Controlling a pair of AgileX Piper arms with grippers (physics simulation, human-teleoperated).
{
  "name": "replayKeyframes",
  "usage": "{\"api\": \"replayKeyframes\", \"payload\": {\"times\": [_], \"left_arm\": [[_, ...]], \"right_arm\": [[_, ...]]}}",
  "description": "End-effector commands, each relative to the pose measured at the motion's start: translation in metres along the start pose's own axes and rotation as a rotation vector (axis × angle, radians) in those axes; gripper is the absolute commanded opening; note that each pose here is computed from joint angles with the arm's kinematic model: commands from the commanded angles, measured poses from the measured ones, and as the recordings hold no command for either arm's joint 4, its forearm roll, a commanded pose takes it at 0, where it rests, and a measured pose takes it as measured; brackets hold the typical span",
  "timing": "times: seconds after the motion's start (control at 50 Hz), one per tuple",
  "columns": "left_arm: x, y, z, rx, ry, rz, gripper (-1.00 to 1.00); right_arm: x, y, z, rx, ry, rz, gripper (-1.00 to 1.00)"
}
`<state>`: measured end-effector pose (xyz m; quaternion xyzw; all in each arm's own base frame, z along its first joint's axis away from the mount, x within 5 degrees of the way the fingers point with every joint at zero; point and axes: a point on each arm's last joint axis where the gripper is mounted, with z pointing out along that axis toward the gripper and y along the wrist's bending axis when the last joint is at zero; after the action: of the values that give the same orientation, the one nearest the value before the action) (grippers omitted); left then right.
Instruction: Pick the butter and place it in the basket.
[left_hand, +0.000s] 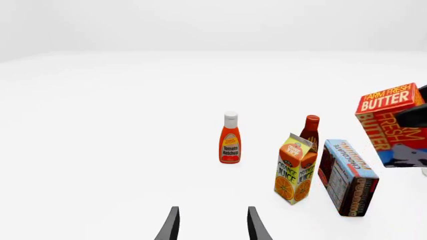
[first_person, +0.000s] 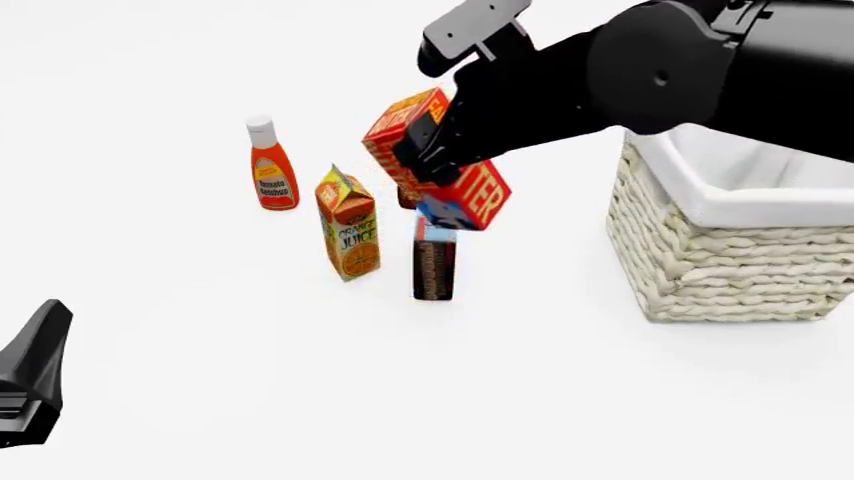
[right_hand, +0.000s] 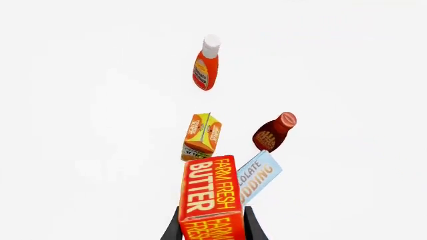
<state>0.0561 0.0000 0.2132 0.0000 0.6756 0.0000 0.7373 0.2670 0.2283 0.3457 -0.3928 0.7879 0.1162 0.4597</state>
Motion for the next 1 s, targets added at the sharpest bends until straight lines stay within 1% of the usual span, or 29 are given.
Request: {"api": "replayKeyframes", "payload": {"times": [0.02, 0.18, 0.44, 0.6, 0.74, 1.0], "left_arm": [[0.0, 0.0, 0.0, 0.0, 0.0, 0.0, 1.0], [0.0, 0.0, 0.0, 0.0, 0.0, 0.0, 1.0], [0.0, 0.0, 0.0, 0.0, 0.0, 0.0, 1.0], [0.0, 0.0, 0.0, 0.0, 0.0, 0.0, 1.0], [0.0, 0.0, 0.0, 0.0, 0.0, 0.0, 1.0], [0.0, 0.0, 0.0, 0.0, 0.0, 0.0, 1.0]], "right_arm": [[-0.008, -0.015, -0.014, 0.047, -0.057, 0.064, -1.0], [-0.008, -0.021, -0.018, 0.063, -0.074, 0.093, -1.0], [-0.008, -0.024, -0.019, 0.072, -0.085, 0.122, -1.0], [-0.006, -0.034, -0.021, 0.098, -0.097, 0.16, -1.0], [-0.007, -0.037, -0.03, 0.113, -0.129, 0.179, -1.0], [-0.002, -0.041, -0.029, 0.126, -0.127, 0.212, -1.0]]}}
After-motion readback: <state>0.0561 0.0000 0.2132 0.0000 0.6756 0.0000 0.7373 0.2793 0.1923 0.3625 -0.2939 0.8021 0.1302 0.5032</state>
